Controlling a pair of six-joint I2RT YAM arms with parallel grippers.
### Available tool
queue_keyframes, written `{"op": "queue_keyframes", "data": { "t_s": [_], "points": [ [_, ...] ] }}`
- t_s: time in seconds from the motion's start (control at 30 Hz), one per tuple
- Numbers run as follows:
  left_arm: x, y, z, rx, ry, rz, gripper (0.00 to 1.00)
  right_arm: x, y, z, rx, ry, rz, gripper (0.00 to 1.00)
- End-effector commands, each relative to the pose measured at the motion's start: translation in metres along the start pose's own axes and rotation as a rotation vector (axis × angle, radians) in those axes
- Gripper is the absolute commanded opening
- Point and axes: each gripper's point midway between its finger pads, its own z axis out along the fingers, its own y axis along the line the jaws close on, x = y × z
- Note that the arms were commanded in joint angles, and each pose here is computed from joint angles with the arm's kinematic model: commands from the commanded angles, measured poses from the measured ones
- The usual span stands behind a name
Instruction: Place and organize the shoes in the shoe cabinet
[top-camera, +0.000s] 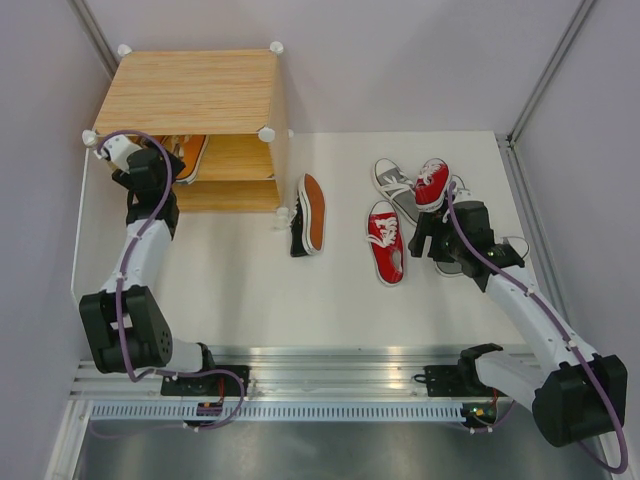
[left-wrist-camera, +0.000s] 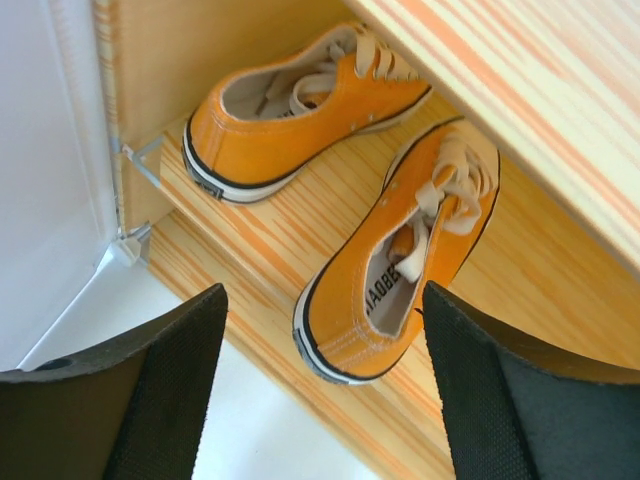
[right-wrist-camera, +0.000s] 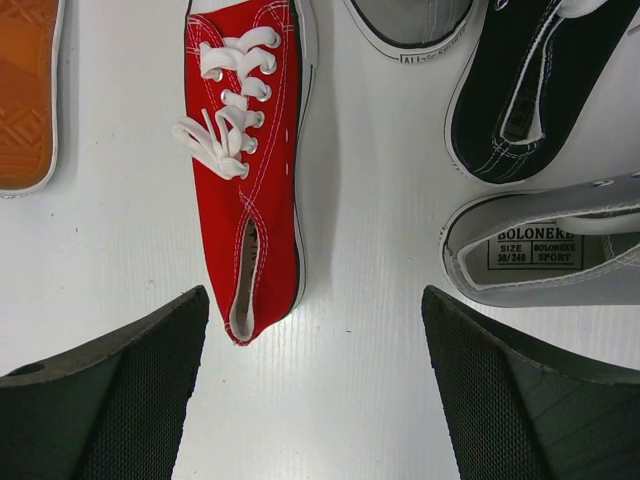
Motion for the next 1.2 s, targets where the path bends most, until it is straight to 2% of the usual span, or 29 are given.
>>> {"op": "queue_keyframes", "data": {
  "t_s": [0.0, 0.27, 0.5, 0.73, 0.9, 0.93, 1.03, 1.17],
  "points": [
    [-0.004, -0.01, 0.0, 0.039, 0.02, 0.115, 0.79, -0.013, 0.01, -0.003, -0.043, -0.054, 0.001, 0.91],
    [0.001, -0.017, 0.029, 0.035, -0.007, 0.158, 0.74, -0.013, 0.011, -0.003, -0.045, -0.051, 0.0, 0.91],
    [0.015, -0.024, 0.038, 0.043, 0.022, 0.152, 0.72, -0.012, 0.008, -0.003, -0.03, -0.05, 0.0, 0.91],
    [0.029, -0.023, 0.039, 0.027, 0.044, 0.15, 0.61, -0.011, 0.005, -0.001, -0.012, -0.045, 0.001, 0.91],
    [0.034, -0.027, 0.041, 0.033, 0.05, 0.13, 0.4, -0.012, 0.005, -0.001, -0.009, -0.048, 0.001, 0.91],
    [0.031, -0.028, 0.042, 0.035, 0.037, 0.121, 0.21, -0.011, 0.005, 0.0, -0.014, -0.043, 0.001, 0.91],
    [0.024, -0.029, 0.043, 0.023, -0.006, 0.084, 0.04, -0.01, 0.007, 0.002, -0.025, -0.042, 0.002, 0.91],
    [0.002, -0.023, 0.043, -0.042, -0.1, -0.023, 0.02, -0.011, 0.008, 0.002, -0.026, -0.04, -0.003, 0.91]
  ]
}}
